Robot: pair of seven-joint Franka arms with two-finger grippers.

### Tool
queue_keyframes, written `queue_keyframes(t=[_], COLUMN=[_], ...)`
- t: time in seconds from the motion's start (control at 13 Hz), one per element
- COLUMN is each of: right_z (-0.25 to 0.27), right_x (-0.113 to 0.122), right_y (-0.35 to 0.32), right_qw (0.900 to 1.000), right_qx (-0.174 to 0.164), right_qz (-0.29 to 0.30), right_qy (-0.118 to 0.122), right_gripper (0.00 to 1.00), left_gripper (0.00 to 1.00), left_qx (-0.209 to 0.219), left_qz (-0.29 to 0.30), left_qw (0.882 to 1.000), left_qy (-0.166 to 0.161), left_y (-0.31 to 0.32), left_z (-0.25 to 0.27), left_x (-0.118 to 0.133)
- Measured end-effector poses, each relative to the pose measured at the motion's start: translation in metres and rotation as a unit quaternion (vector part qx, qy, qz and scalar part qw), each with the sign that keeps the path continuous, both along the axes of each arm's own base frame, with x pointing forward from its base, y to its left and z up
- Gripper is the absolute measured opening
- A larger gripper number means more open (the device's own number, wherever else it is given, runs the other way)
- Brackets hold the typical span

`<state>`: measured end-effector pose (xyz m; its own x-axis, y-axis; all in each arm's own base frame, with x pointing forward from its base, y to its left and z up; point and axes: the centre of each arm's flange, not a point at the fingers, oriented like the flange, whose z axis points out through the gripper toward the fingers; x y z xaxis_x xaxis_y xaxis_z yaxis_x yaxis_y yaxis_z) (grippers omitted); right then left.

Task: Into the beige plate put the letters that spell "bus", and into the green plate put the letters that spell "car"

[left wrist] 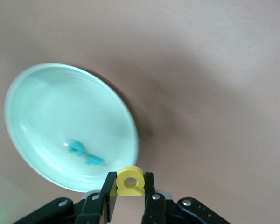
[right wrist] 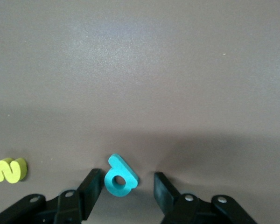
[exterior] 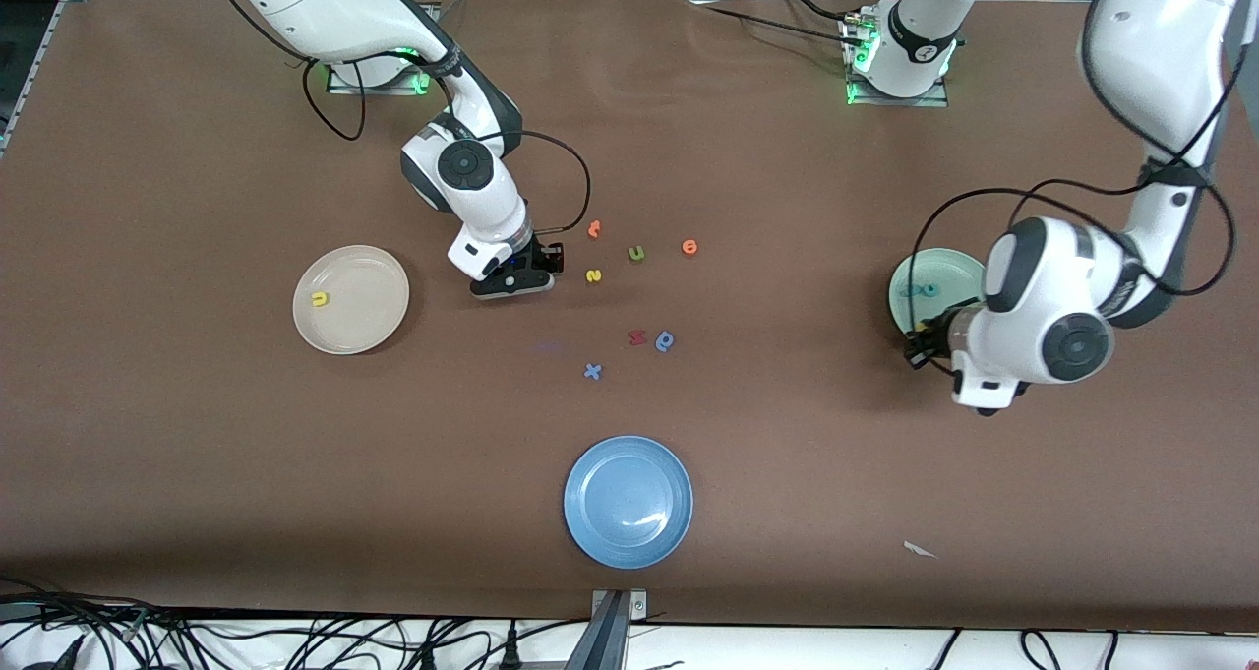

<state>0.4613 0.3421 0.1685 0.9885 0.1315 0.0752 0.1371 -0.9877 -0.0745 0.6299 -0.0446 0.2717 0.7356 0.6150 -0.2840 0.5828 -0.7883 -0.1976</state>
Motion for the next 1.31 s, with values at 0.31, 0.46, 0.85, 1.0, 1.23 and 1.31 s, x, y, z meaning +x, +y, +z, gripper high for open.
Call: queue_keyframes(t=[0.31,0.46,0.85,1.0,1.23,1.31], right_z=[0.002,0.005,0.007,0.008,0.018,0.027], right_x=[0.001,0.002,0.002,0.005,0.019,0.027], right_y=[0.002,0.002,0.003,0.001,-0.019,-0.031], right_qw=[1.000,1.000,1.000,1.000,0.999,0.998], right_qx=[0.001,0.001,0.000,-0.004,-0.037,-0.048], right_qz=[0.002,0.003,0.006,0.010,0.020,0.027], right_qy=[-0.003,-0.005,-0.009,-0.012,-0.008,-0.008], right_gripper=[0.39,0.36,0.31,0.31,0.31,0.31], left_gripper=[0.27,0.27,0.44,0.66,0.99,1.00], left_qx=[-0.029,-0.048,-0.059,-0.058,-0.050,-0.049], left_qz=[-0.060,-0.081,-0.090,-0.091,-0.106,-0.118], left_qw=[0.997,0.995,0.994,0.994,0.993,0.992], left_qy=[0.030,0.045,0.028,0.021,-0.001,-0.009], left_y=[0.061,0.080,0.087,0.087,0.073,0.061], left_z=[-0.007,-0.026,-0.057,-0.051,0.003,0.033], left_x=[-0.038,-0.054,-0.071,-0.068,-0.049,-0.039])
